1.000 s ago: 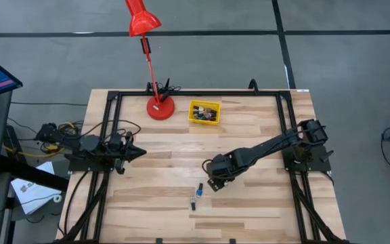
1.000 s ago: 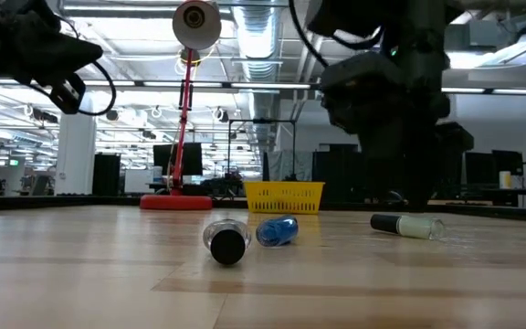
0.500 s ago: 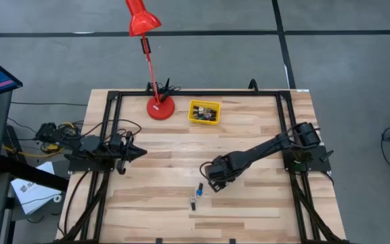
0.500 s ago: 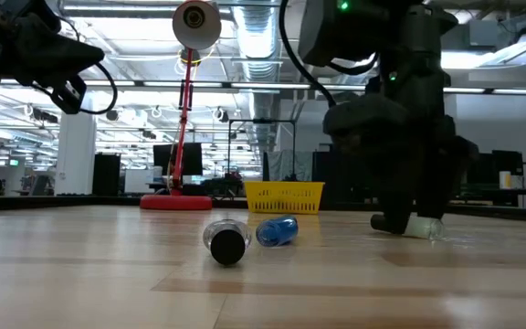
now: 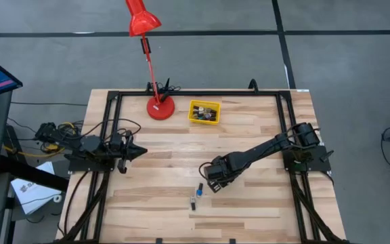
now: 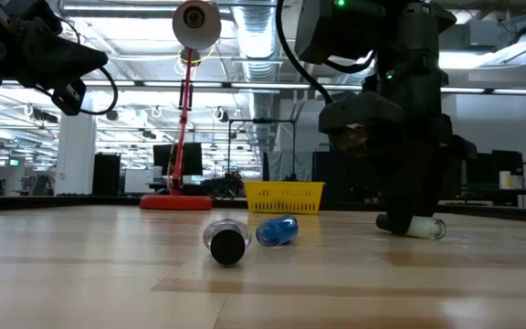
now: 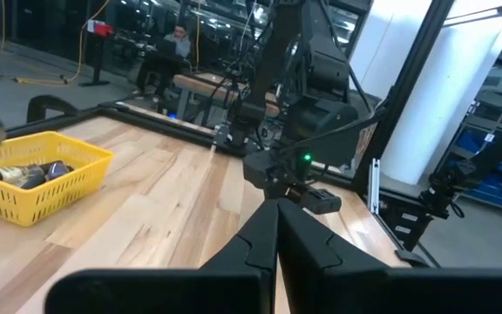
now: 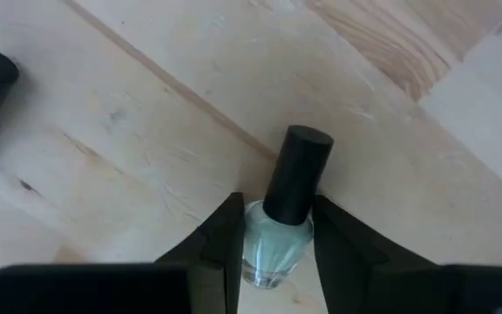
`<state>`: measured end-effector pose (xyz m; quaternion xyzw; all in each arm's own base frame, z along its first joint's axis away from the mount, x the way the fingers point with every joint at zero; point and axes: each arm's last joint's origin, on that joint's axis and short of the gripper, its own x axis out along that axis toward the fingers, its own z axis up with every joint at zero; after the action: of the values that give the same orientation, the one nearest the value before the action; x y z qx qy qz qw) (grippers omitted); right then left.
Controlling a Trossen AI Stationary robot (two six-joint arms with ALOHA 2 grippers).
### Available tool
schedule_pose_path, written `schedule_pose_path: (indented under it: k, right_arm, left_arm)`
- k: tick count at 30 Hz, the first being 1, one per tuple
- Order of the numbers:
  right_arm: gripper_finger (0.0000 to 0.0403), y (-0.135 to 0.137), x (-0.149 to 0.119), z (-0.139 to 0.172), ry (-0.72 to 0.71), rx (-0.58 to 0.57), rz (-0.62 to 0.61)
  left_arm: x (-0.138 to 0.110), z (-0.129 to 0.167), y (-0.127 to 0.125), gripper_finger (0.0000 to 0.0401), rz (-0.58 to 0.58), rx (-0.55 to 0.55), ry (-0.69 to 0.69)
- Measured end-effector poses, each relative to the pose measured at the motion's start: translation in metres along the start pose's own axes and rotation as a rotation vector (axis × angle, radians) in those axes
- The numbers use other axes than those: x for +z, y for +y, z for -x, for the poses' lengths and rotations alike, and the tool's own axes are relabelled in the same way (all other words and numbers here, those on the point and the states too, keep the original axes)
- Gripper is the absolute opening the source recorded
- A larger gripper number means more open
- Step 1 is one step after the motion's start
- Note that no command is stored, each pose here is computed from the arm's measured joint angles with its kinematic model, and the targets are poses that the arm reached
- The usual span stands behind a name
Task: Pick & Place Nail Polish
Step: Put the light blue nail polish bottle into the yellow bin
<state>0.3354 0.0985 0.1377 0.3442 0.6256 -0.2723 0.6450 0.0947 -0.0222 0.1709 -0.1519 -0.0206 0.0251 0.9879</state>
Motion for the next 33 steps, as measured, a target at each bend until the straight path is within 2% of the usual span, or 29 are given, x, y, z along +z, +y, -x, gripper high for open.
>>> schedule_pose_path:
  k: [5,9,15,19,26,29,33]
  right_arm:
    - [0.0095,-0.001,0.003,0.005,-0.009,0.02,-0.003]
    - [0.0093,0.001,0.019,0.027,-0.036,0.065,0.015]
    - [0.009,-0.003,0.07,0.062,-0.128,0.108,0.052]
    - [0.0081,-0.018,0.113,0.087,-0.229,0.126,0.03]
    - [0.0019,-0.055,0.172,0.124,-0.358,0.165,-0.022]
    - [0.0002,-0.066,0.183,0.13,-0.355,0.187,-0.009]
    - [0.0024,-0.06,0.18,0.132,-0.36,0.198,0.041]
  left_arm:
    - [0.0,0.0,0.0,0.0001,0.002,-0.001,-0.004]
    - [0.001,0.0,0.0,0.0001,0.004,-0.002,-0.007]
    - [0.001,0.0,0.0,0.0001,0.006,-0.004,-0.013]
    - [0.001,0.0,0.0,0.0001,0.007,-0.004,-0.013]
    - [0.001,0.0,0.0,0.0001,0.007,-0.004,-0.015]
    - [0.002,0.0,-0.001,0.0001,0.008,-0.005,-0.016]
    - [0.002,0.0,-0.001,0.0001,0.009,-0.005,-0.017]
